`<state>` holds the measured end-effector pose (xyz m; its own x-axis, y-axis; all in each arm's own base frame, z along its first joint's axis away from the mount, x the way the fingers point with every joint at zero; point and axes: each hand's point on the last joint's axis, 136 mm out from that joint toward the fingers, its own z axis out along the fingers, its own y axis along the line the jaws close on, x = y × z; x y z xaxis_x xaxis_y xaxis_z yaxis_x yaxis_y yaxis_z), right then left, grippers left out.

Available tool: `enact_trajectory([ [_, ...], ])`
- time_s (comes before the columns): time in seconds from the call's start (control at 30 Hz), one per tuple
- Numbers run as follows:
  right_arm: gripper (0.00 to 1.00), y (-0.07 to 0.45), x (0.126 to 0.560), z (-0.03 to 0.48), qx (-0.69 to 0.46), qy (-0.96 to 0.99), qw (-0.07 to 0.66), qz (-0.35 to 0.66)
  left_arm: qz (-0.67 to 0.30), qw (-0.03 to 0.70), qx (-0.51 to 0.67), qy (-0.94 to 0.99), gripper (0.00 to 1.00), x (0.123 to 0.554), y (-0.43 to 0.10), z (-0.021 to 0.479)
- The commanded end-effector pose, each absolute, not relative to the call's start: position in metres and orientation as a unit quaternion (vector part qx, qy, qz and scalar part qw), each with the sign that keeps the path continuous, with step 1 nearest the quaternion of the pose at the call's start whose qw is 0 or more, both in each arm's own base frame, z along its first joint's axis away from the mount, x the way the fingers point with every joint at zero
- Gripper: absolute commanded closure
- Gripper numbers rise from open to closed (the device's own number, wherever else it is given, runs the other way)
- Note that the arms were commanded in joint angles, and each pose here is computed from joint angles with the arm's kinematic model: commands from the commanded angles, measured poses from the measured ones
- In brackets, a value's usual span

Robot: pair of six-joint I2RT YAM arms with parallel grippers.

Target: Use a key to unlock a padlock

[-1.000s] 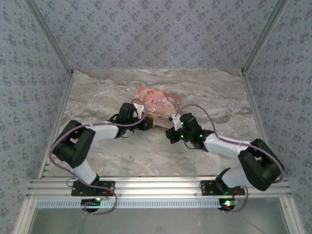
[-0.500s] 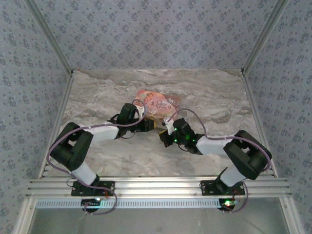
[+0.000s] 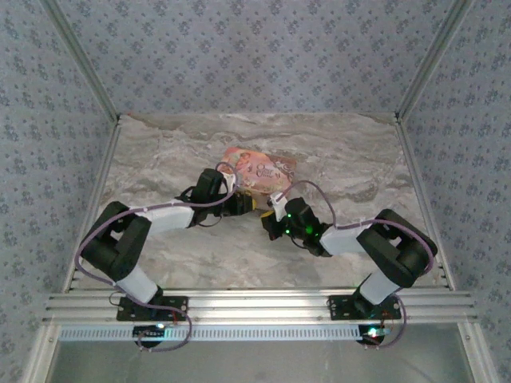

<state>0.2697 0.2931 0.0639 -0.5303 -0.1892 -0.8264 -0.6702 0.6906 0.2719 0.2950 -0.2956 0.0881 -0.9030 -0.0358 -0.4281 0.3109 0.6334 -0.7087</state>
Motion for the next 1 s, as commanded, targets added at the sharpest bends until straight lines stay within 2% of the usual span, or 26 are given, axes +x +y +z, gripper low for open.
enact_trajectory([
  [0.0, 1.00, 0.297, 0.275, 0.069, -0.254, 0.813, 0.429, 0.299, -0.453, 0.234, 0.098, 0.855, 0.79, 0.300, -0.308, 0.124],
  [0.97, 1.00, 0.298, 0.279, 0.079, -0.238, 0.793, 0.458, 0.323, -0.457, 0.230, 0.097, 0.854, 0.79, 0.296, -0.310, 0.127],
])
